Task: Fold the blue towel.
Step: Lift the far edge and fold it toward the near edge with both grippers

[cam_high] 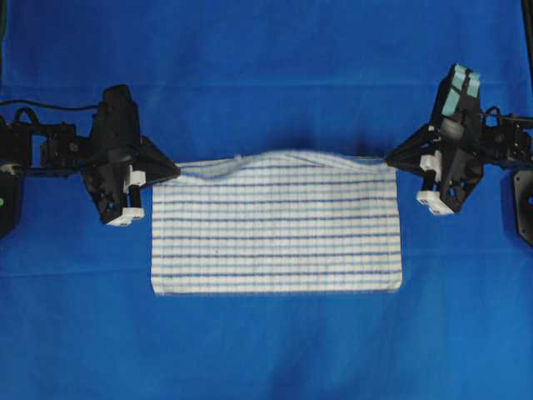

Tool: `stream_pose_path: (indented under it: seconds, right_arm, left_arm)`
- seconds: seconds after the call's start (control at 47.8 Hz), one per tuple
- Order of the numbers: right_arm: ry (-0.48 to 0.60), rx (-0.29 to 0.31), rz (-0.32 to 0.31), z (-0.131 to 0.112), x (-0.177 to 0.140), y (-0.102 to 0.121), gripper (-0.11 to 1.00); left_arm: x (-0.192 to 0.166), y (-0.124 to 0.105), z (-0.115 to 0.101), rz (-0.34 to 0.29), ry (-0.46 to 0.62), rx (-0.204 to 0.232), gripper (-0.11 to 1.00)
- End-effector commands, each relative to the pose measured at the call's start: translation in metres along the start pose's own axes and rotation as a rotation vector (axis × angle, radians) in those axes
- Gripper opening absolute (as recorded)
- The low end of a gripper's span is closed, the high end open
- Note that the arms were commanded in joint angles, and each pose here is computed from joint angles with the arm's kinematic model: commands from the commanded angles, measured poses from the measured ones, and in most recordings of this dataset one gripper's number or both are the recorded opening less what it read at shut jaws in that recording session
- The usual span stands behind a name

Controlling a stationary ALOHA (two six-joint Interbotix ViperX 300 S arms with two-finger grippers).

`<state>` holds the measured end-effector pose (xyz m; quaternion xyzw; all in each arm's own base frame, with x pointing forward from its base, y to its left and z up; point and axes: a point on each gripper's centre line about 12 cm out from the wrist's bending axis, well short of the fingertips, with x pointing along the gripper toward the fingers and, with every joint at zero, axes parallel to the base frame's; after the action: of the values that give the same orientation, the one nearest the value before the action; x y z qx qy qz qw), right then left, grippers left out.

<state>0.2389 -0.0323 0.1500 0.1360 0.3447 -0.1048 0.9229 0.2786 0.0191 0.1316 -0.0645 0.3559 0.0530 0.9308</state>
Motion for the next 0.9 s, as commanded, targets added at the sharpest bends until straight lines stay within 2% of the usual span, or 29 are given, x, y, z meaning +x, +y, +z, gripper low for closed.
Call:
stream_pose_path:
  seconds: [0.0,0.167,0.46,0.648,0.878]
  right_arm:
    - [0.001,-0.013,0.041,0.001,-0.004,0.013,0.04]
    - [0.043,-0.031,0.101,-0.006,-0.006,0.034,0.04]
    - [0.082,-0.040,0.189,-0.018,-0.010,0.063,0.04]
    - [0.105,-0.038,0.224,-0.022,-0.010,0.076,0.04]
    - [0.147,-0.054,0.260,-0.029,-0.005,0.095,0.04]
  left_arm:
    - [-0.005,-0.014,0.004,-0.038,-0.015,-0.001,0.01]
    - [-0.007,-0.037,0.000,-0.099,-0.001,-0.009,0.01]
    - [-0.010,-0.071,-0.006,-0.193,0.016,0.003,0.01]
    - [-0.011,-0.087,-0.010,-0.232,0.029,0.000,0.01]
    - [-0.008,-0.103,-0.009,-0.264,0.043,0.024,0.01]
